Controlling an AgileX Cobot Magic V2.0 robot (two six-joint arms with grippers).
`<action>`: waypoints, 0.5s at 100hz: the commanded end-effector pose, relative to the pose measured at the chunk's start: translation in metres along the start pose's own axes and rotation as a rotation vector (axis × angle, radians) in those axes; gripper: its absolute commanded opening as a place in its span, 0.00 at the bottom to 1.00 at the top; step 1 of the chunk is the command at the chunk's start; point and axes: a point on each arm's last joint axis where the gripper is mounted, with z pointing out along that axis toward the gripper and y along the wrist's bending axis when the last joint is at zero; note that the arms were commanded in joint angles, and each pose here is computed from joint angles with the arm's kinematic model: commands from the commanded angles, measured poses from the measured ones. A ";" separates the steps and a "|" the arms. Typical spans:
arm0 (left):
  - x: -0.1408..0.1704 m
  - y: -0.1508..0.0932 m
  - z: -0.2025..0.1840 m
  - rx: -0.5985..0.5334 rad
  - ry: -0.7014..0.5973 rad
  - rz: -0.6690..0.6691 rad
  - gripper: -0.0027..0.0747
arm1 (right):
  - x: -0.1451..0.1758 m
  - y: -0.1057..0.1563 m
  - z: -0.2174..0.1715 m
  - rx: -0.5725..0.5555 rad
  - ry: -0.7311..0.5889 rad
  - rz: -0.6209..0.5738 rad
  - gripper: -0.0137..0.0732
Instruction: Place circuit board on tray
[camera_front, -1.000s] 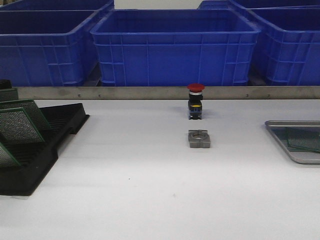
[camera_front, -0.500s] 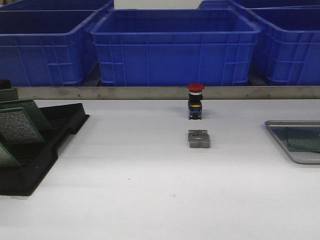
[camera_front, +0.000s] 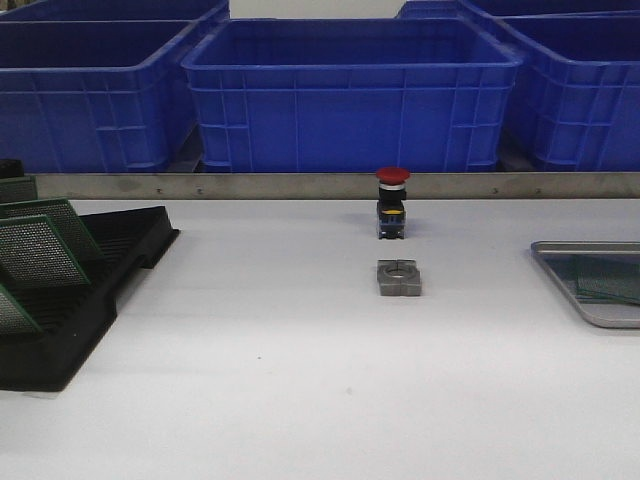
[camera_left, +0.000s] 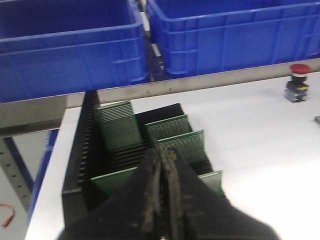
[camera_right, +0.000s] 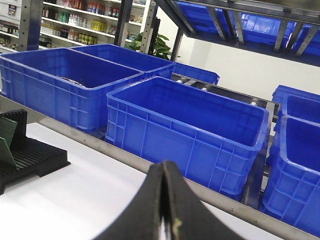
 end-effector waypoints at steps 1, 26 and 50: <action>-0.007 0.005 -0.003 -0.064 -0.115 -0.009 0.01 | -0.009 -0.002 0.001 0.004 -0.032 0.024 0.09; 0.031 0.007 -0.011 -0.148 -0.154 -0.122 0.01 | -0.009 -0.002 0.001 0.003 -0.032 0.024 0.09; 0.039 0.007 -0.011 -0.158 -0.063 -0.096 0.01 | -0.009 -0.001 0.001 0.002 -0.034 0.024 0.09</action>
